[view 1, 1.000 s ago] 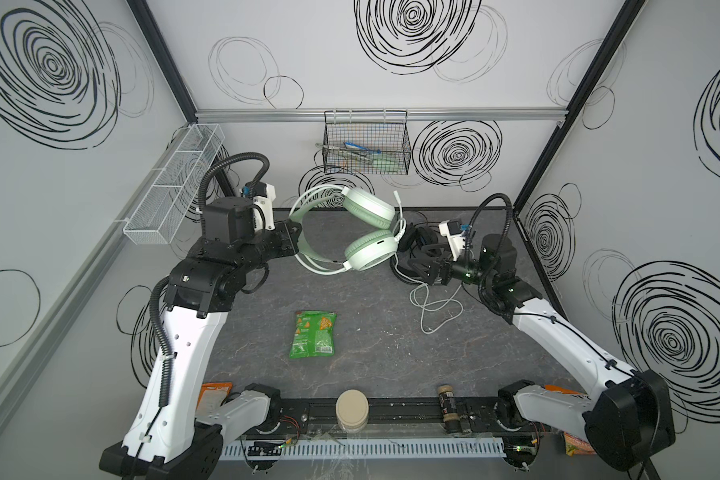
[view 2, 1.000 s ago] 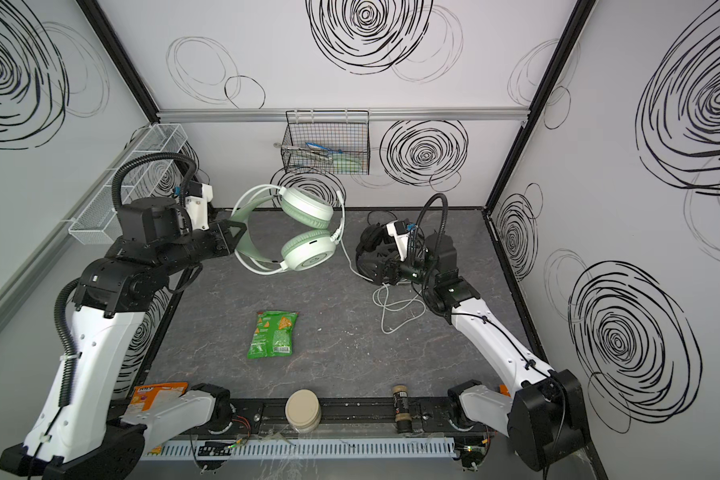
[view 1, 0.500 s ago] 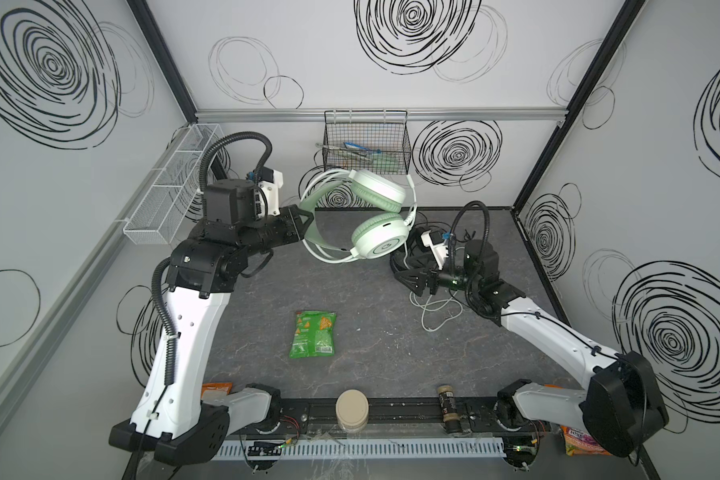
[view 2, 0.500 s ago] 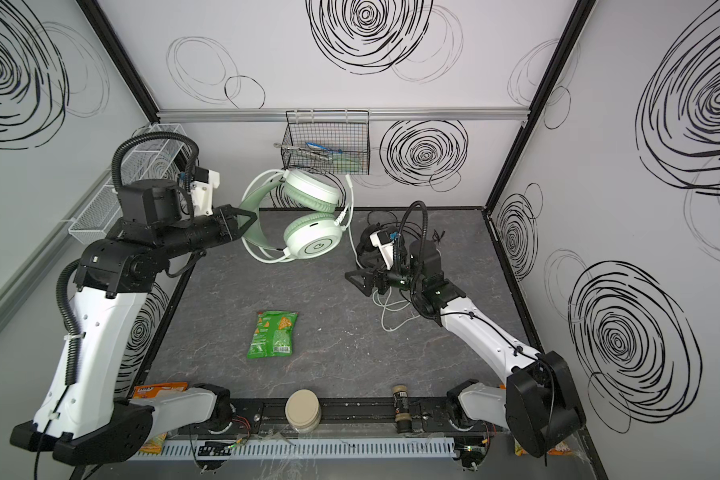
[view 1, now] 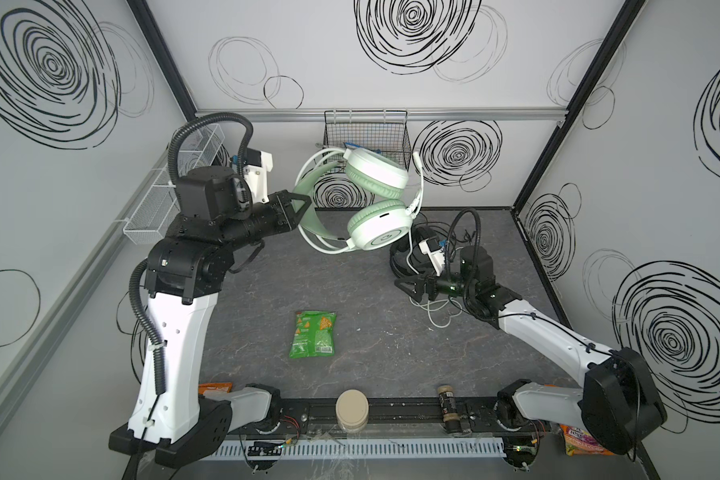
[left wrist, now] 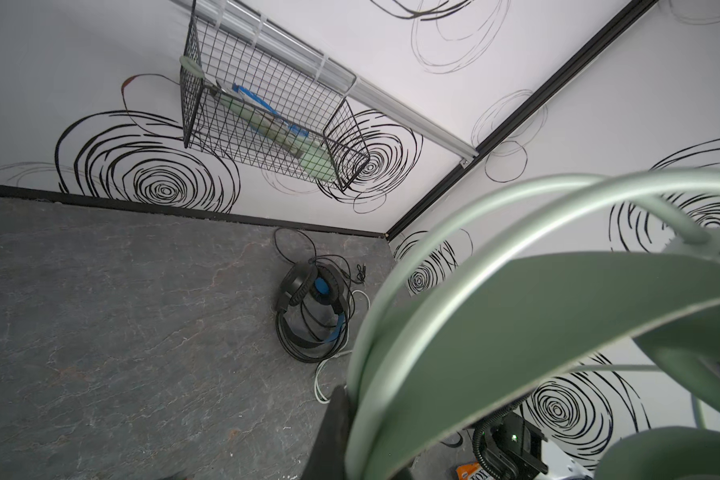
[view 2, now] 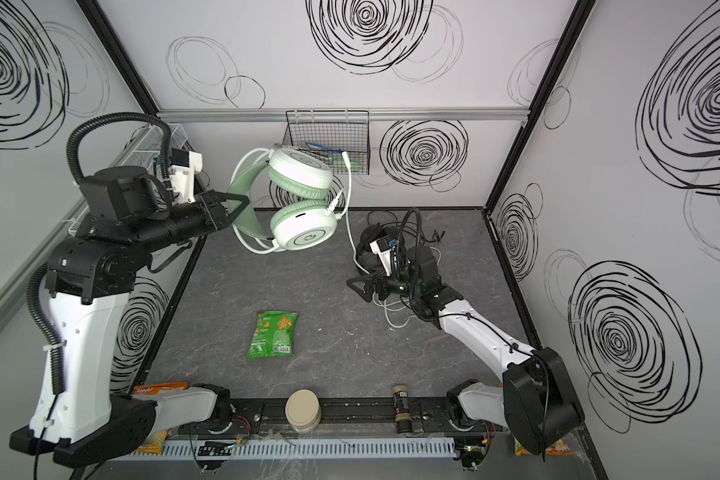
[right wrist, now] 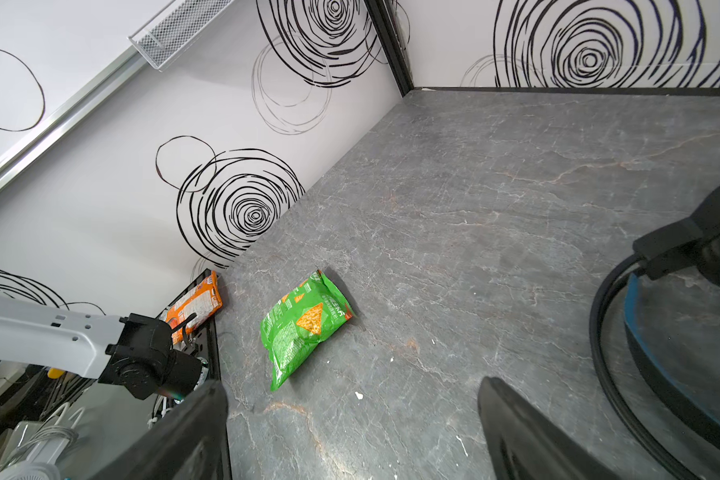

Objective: Wrap the headphones

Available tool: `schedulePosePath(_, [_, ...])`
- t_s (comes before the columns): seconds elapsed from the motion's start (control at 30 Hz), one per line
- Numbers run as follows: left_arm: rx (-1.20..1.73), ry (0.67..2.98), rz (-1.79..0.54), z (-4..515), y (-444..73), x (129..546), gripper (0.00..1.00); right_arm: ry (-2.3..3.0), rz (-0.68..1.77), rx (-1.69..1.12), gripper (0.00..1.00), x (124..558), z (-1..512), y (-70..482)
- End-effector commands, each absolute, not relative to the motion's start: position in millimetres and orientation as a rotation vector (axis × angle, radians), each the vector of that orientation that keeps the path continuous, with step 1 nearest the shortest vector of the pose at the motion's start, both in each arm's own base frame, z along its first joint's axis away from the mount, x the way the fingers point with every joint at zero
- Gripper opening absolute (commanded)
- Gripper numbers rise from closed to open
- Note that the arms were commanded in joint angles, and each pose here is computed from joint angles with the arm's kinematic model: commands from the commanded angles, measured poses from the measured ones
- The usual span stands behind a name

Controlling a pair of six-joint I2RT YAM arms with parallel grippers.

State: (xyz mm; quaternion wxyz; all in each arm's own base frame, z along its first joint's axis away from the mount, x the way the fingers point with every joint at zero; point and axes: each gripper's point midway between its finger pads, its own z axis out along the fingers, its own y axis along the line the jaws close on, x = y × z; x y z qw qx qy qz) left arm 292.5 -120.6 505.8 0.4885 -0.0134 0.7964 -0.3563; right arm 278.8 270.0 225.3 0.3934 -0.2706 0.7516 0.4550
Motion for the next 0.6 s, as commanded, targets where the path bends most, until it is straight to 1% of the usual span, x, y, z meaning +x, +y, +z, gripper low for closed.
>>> schedulePosePath(0.0, [-0.017, 1.797, -0.933, 551, -120, 282, 0.0, 1.927, 1.148, -0.669, 1.0, 273, 222, 262])
schedulePosePath(0.13, [-0.031, 1.767, -0.941, 562, -115, 282, 0.0, 1.94, 1.143, -0.648, 0.95, 269, 217, 253])
schedulePosePath(0.23, [-0.036, 1.748, -0.961, 567, -114, 283, 0.0, 1.947, 1.142, -0.627, 0.89, 268, 212, 248])
schedulePosePath(0.5, [-0.05, 1.706, -0.988, 578, -110, 283, 0.0, 1.963, 1.108, -0.588, 0.69, 275, 206, 240])
schedulePosePath(0.57, [-0.052, 1.702, -0.989, 578, -109, 283, 0.0, 1.967, 1.097, -0.58, 0.6, 277, 205, 239])
